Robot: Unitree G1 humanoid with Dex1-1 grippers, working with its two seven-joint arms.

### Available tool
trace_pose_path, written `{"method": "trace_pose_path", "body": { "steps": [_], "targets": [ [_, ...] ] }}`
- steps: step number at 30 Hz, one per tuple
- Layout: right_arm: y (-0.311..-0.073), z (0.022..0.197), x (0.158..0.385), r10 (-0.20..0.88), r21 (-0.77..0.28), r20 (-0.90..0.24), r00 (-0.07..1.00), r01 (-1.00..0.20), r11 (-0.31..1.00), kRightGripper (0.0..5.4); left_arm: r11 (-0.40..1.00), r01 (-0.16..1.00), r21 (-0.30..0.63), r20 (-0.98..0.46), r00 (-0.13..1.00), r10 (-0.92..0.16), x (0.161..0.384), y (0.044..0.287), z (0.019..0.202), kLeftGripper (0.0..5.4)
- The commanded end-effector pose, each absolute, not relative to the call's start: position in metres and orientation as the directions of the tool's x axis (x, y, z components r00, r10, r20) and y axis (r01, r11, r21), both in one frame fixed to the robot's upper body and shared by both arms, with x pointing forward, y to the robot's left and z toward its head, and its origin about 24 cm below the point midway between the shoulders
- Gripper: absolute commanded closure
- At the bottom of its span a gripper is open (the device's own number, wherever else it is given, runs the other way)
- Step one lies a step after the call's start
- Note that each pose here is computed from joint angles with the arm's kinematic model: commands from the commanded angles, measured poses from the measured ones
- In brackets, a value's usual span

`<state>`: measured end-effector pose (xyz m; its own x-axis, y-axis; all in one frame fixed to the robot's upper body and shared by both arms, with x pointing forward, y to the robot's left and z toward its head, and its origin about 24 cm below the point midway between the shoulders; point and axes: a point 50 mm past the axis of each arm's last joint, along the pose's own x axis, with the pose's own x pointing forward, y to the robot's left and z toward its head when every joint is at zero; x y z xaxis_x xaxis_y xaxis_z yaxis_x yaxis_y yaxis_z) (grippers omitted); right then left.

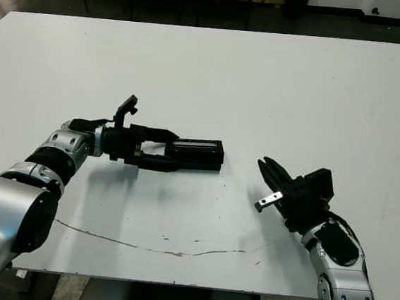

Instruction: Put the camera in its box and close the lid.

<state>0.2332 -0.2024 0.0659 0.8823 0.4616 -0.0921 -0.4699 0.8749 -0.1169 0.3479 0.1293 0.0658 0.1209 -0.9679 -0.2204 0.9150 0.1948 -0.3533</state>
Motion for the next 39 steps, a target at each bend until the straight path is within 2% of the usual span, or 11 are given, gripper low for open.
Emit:
{"method": "trace_pose_path", "body": {
  "steps": [1,15,17,20,30,33,39],
  "targets": [
    [-0.2071,0.0612,0.2306,0.448,-0.114,-0.120,0.886,-0.461,0.880,5.40,0.214,0.901,-0.376,-0.246,0.126,-0.961,0.3476,0.1282,0.0622,0.02],
    [-0.2073,0.0583,0.2298,0.446,-0.105,-0.124,0.887,-0.458,0.883,5.40,0.240,0.889,-0.391,-0.281,0.134,-0.950,0.3494,0.1274,0.0635,0.11],
    [-0.2071,0.0583,0.2299,0.445,-0.108,-0.124,0.887,-0.458,0.882,5.40,0.253,0.877,-0.409,-0.270,0.148,-0.951,0.3496,0.1270,0.0630,0.41],
    [-0.2072,0.0583,0.2297,0.443,-0.109,-0.126,0.888,-0.456,0.883,5.40,0.271,0.849,-0.453,-0.249,0.172,-0.953,0.3490,0.1275,0.0608,1.16],
    [-0.2075,0.0570,0.2307,0.452,-0.106,-0.117,0.884,-0.464,0.880,5.40,0.291,0.843,-0.453,-0.247,0.195,-0.949,0.3495,0.1296,0.0607,3.40],
    [-0.2071,0.0568,0.2305,0.449,-0.105,-0.119,0.886,-0.461,0.881,5.40,0.296,0.854,-0.429,-0.251,0.202,-0.947,0.3500,0.1306,0.0612,3.75],
    [-0.2064,0.0564,0.2302,0.450,-0.102,-0.121,0.885,-0.462,0.881,5.40,0.285,0.854,-0.436,-0.223,0.204,-0.953,0.3490,0.1314,0.0606,3.92]
  ]
}}
